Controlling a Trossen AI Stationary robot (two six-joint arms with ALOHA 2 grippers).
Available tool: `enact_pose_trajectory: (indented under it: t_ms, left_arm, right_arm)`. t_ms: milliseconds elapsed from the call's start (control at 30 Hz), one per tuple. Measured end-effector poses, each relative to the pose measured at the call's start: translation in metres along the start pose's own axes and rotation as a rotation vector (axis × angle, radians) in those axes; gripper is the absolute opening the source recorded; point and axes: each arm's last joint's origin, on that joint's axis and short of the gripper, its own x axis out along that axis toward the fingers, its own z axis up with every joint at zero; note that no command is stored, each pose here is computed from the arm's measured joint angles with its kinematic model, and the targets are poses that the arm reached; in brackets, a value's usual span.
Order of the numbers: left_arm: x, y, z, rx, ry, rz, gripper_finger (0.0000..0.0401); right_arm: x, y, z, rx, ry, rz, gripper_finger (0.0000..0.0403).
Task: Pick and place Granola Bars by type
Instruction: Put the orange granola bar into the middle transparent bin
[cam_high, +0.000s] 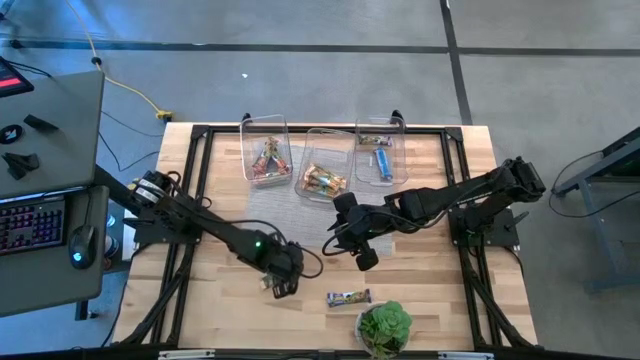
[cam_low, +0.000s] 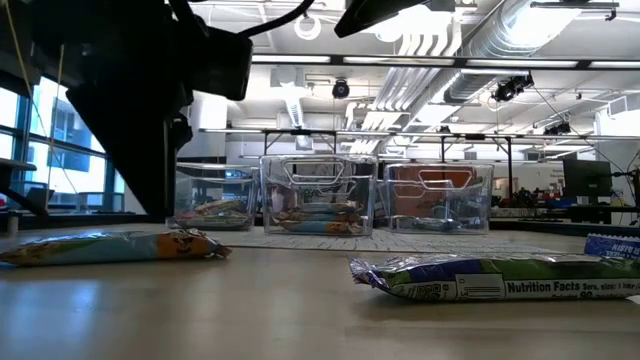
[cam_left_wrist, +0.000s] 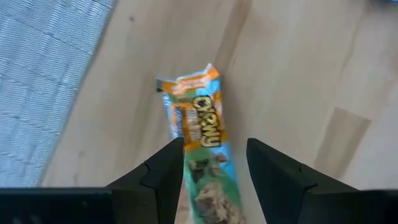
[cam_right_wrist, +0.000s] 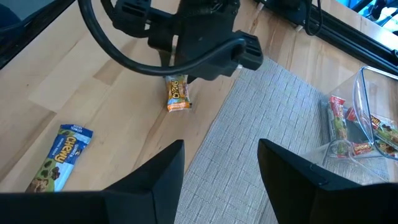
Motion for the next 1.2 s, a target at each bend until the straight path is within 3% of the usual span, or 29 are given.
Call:
enact_pose_trajectory:
  t_ms: [167, 500, 733, 1200]
  left_arm:
    - [0.003, -0.001, 0.0, -0.001, -0.02, -0.038, 0.0167]
    - [0.015, 0.007, -0.015, 0.022, 0.013, -0.011, 0.0167]
    - [0.025, 0.011, -0.026, 0.185, -0.036, 0.012, 0.0167]
    - [0.028, 0.01, -0.016, 0.123, -0.167, 0.042, 0.0162]
  right_arm:
    - [0.0, 0.0, 0.0, 0.0, 0.0, 0.0, 0.0188]
    - [0.0, 0.0, 0.0, 0.0, 0.0, 0.0, 0.0188]
    - [0.0, 0.0, 0.0, 0.0, 0.001, 0.0, 0.0188]
    - [0.0, 0.0, 0.001, 0.001, -0.013, -0.004, 0.0188]
